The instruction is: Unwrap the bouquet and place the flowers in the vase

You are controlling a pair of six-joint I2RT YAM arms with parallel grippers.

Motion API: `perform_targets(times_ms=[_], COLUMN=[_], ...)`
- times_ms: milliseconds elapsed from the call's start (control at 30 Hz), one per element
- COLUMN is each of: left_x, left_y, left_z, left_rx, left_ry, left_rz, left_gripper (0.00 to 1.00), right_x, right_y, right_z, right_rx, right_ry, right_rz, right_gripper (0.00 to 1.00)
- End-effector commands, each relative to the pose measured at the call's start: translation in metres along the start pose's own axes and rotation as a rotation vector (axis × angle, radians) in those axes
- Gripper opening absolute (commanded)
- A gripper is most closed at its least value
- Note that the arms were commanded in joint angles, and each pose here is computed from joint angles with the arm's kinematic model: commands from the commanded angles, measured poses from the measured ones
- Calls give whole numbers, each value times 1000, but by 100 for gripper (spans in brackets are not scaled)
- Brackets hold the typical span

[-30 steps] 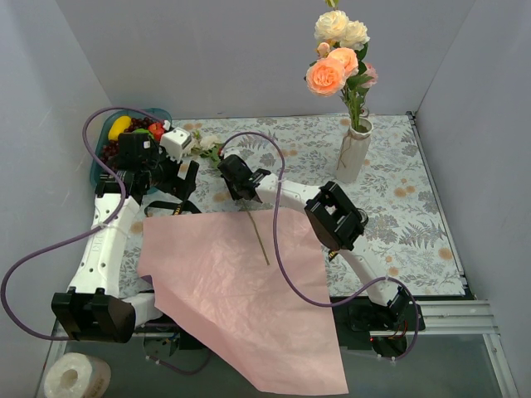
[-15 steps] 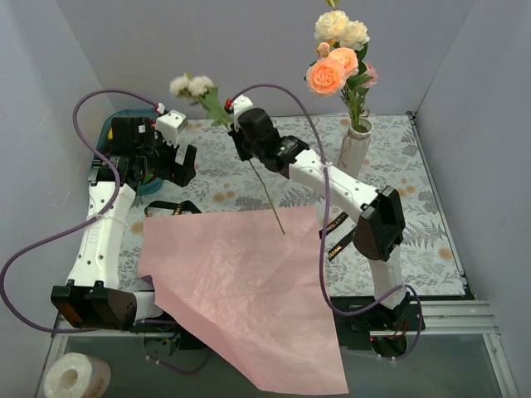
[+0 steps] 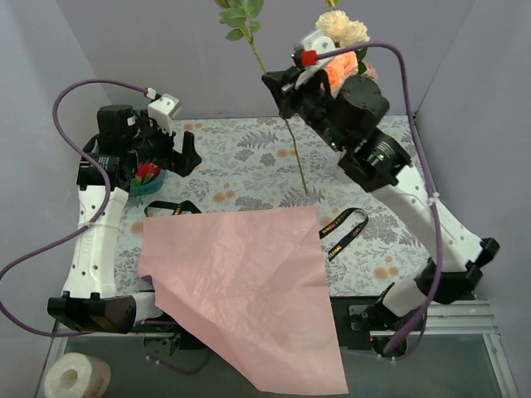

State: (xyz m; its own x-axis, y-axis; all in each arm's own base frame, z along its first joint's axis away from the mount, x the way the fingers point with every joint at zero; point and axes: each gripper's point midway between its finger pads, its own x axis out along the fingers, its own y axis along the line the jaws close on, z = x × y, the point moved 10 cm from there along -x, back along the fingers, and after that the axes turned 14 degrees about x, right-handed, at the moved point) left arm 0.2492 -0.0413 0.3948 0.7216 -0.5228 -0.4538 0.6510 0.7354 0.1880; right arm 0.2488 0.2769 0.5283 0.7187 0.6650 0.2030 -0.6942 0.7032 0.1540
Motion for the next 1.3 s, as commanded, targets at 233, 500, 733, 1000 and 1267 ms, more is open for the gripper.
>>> perform_targets(times_ms=[233,500,733,1000,1267], left_x=[27,37,31,36,43], left_y=[10,11,19,21,23], left_z=[-16,-25,-3,-8,-18], left_rx=[-54,-40,-10,2,28], left_ry=[53,66,43,66,115], left_rz=[20,9,7,-12,-31], left_gripper=[98,98,98,98,98], right_x=[-105,-157,-158,-141,-118], right_y=[-25,-80,-125,-159,-179], right_z=[82,85,60,41,36], right_rx=[-197,-264,-298,-340,-382], right_ry=[-433,-703,-783,-860,-915], right_rz=[-134,-557,-728,-744,-734], right_gripper=[1,1,1,1,1])
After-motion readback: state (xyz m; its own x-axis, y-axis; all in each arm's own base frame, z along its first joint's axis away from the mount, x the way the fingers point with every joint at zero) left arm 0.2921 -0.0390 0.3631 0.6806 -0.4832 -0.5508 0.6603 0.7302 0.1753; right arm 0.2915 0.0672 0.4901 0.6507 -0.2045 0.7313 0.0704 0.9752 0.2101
